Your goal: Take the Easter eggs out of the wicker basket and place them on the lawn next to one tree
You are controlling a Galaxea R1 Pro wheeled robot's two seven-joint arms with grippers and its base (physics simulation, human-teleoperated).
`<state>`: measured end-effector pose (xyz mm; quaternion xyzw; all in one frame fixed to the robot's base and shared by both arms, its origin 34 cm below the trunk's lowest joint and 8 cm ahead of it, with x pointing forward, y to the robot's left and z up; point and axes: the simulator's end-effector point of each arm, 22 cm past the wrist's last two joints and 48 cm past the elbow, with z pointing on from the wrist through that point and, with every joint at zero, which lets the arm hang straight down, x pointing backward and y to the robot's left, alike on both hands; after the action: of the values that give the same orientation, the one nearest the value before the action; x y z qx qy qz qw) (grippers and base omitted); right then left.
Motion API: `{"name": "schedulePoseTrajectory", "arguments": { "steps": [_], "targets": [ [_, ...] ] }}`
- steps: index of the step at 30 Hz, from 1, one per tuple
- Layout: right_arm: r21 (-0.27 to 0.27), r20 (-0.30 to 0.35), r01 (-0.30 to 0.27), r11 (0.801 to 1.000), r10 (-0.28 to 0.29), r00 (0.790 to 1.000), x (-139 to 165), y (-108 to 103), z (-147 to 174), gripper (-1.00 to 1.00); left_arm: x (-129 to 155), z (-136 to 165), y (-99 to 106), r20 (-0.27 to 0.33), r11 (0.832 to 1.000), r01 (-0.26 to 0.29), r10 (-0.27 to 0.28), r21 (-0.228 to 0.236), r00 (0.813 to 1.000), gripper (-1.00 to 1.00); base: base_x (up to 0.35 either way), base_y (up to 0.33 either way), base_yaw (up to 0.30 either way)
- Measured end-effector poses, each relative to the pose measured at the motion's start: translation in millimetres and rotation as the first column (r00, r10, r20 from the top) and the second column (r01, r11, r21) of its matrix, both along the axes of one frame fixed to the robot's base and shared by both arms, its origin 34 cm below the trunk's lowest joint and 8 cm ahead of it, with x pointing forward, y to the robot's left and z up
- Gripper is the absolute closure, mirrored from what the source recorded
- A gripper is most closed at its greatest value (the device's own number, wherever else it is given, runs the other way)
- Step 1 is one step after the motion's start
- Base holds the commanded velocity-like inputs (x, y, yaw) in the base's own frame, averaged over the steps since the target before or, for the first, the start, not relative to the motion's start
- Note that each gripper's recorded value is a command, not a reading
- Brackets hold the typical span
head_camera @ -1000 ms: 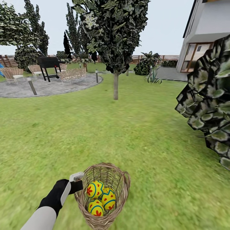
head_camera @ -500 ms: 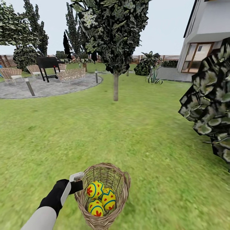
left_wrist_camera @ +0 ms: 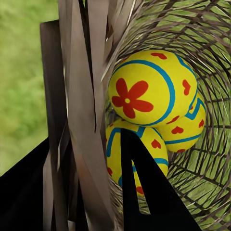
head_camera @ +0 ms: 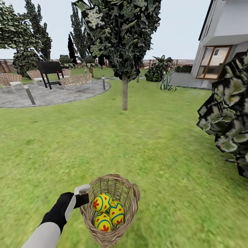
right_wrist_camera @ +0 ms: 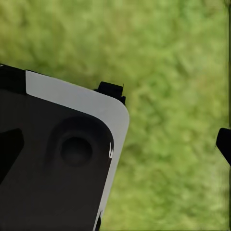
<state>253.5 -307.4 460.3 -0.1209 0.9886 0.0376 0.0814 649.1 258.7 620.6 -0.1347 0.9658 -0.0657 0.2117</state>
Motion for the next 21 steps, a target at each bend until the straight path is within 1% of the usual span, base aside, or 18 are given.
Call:
{"name": "schedulePoseTrajectory", "arguments": {
  "steps": [3, 21],
  "targets": [
    [0.0, 0.0, -0.001, 1.0, 0.001, 1.0, 0.0, 0.0, 0.0, -1.0, 0.3, 0.3, 2.1, 0.0, 1.0, 0.002, -0.002, 0.007, 1.0, 1.0, 0.321, 0.0, 0.0],
    [0.0, 0.0, 0.0, 1.0, 0.0, 1.0, 0.0, 0.0, 0.0, -1.0, -0.9, -0.7, 0.8, -0.003, 1.0, 0.003, -0.003, 0.003, 1.0, 1.0, 0.323, 0.0, 0.0]
  ]
}}
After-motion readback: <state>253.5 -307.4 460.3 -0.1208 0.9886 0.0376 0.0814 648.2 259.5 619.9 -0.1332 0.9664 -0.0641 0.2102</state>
